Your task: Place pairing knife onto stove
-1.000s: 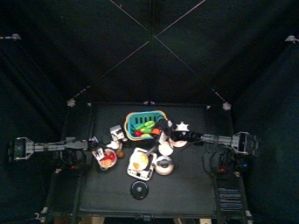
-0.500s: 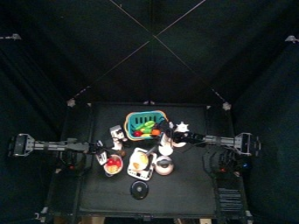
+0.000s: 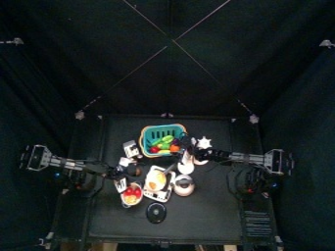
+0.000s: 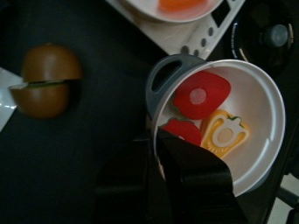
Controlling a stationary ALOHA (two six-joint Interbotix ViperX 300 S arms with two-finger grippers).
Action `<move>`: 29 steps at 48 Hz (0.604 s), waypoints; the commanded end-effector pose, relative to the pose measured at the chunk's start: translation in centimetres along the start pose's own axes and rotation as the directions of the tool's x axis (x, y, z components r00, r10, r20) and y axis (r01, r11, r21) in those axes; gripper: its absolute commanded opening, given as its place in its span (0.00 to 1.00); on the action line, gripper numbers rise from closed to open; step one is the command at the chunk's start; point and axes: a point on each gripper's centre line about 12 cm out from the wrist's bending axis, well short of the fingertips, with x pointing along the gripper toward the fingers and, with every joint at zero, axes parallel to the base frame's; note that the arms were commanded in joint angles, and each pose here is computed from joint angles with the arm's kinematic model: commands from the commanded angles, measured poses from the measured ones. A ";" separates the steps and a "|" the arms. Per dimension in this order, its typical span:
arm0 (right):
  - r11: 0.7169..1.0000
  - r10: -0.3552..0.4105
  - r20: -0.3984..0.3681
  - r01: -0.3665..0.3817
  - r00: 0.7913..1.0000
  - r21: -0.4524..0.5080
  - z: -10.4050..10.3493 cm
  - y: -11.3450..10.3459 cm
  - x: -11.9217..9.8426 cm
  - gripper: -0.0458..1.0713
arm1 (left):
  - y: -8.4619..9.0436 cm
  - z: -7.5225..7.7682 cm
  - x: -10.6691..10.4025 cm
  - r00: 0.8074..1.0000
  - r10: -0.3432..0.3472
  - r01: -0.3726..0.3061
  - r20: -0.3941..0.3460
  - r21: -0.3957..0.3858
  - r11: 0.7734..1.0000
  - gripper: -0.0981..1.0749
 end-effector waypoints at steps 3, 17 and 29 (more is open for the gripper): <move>1.000 0.007 0.037 -0.008 0.999 0.015 1.2 0.2 -0.8 0.83 | -2.2 1.1 0.0 0.999 -0.036 0.036 0.005 0.049 0.998 0.52; 1.000 0.008 0.030 -0.008 1.000 0.024 0.9 0.2 -0.8 0.83 | -2.1 0.2 1.2 0.998 -0.018 0.021 -0.065 0.039 0.999 0.56; 1.000 0.008 0.024 -0.009 1.000 0.023 0.6 0.2 -0.8 0.83 | -1.8 0.8 1.9 0.998 -0.001 0.003 -0.060 0.048 0.999 0.72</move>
